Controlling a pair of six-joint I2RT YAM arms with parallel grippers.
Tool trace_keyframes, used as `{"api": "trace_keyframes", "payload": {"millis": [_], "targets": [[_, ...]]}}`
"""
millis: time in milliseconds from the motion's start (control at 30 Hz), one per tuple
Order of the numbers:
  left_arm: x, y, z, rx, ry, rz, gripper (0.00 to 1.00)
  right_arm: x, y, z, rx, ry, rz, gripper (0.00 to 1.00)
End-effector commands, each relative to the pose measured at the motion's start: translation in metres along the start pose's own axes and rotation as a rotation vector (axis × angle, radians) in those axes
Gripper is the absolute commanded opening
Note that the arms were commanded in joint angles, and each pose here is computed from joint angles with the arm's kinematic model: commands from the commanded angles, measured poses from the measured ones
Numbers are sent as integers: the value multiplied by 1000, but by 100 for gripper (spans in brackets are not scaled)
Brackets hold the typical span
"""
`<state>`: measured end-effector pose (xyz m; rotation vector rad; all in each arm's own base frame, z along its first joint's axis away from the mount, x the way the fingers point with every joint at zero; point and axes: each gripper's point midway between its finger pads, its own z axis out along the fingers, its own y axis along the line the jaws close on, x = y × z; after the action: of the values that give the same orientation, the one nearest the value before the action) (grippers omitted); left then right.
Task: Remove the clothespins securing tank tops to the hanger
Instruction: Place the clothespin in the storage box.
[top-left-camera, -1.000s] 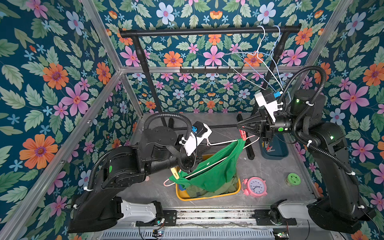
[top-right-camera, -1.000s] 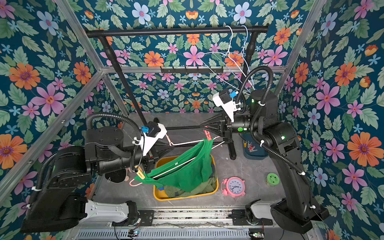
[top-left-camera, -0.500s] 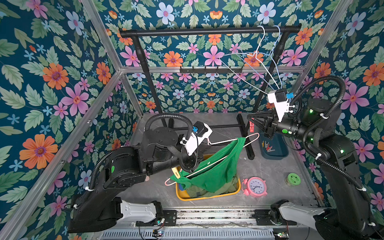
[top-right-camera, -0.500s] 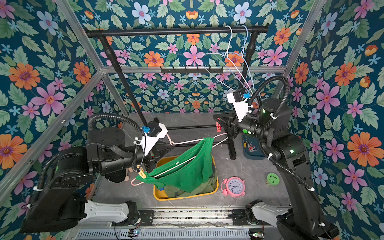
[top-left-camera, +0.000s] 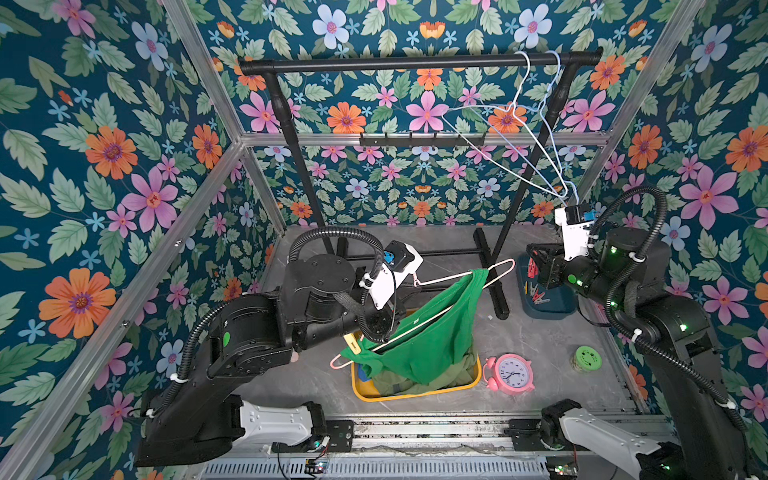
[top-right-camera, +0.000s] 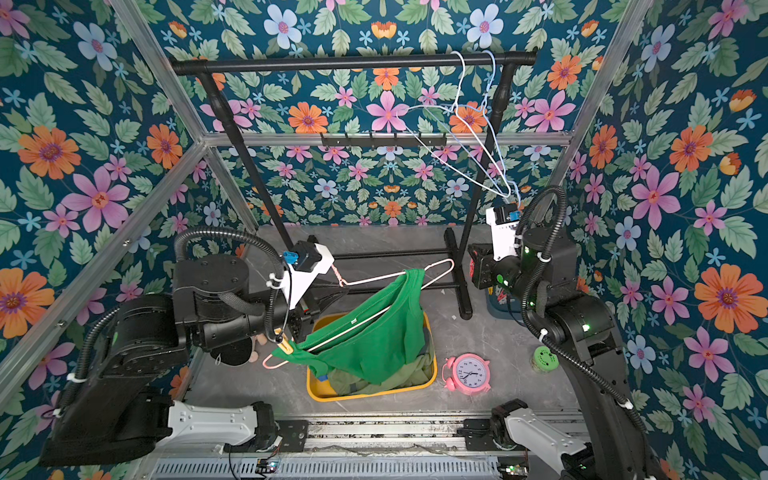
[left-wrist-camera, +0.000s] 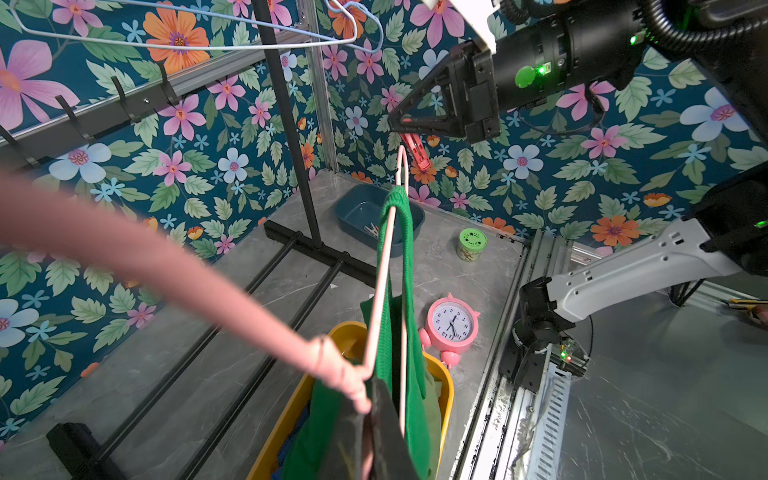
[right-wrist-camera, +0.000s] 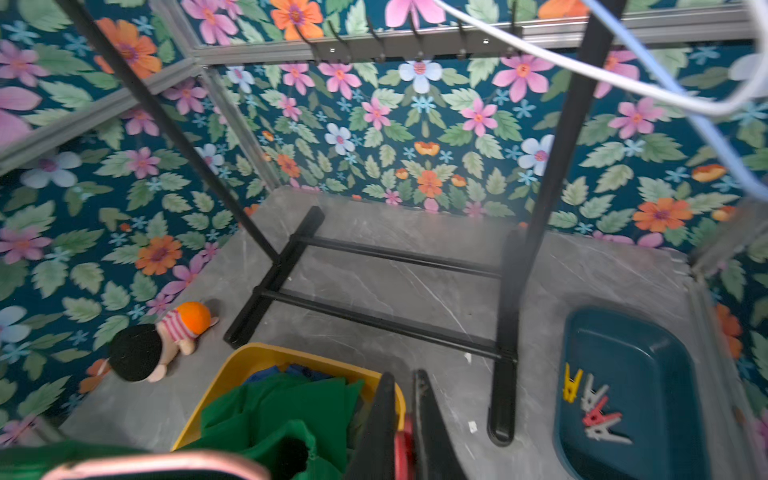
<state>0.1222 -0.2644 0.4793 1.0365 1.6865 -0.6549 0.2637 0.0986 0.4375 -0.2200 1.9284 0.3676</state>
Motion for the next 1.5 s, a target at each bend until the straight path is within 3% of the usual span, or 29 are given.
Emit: {"api": "trace_keyframes", "payload": {"millis": [0, 467, 533, 700, 833, 1067, 1467], "targets": [[-11, -2, 0, 11, -45, 8, 0, 14, -28, 2, 137, 32, 42, 0], [-20, -13, -3, 76, -98, 26, 0, 91, -140, 63, 416, 95, 283, 0], [-20, -16, -1, 89, -108, 32, 0, 97, -168, 71, 517, 71, 298, 0], [-20, -21, 3, 112, -104, 41, 0, 117, -209, 102, 607, 48, 351, 0], [-29, -25, 3, 133, -161, 28, 0, 128, -242, 126, 644, 41, 396, 0], [-28, -29, 7, 156, -163, 32, 0, 162, -288, 161, 721, 153, 435, 0], [-32, -31, 3, 166, -187, 31, 0, 235, -314, 219, 706, 404, 444, 0]]}}
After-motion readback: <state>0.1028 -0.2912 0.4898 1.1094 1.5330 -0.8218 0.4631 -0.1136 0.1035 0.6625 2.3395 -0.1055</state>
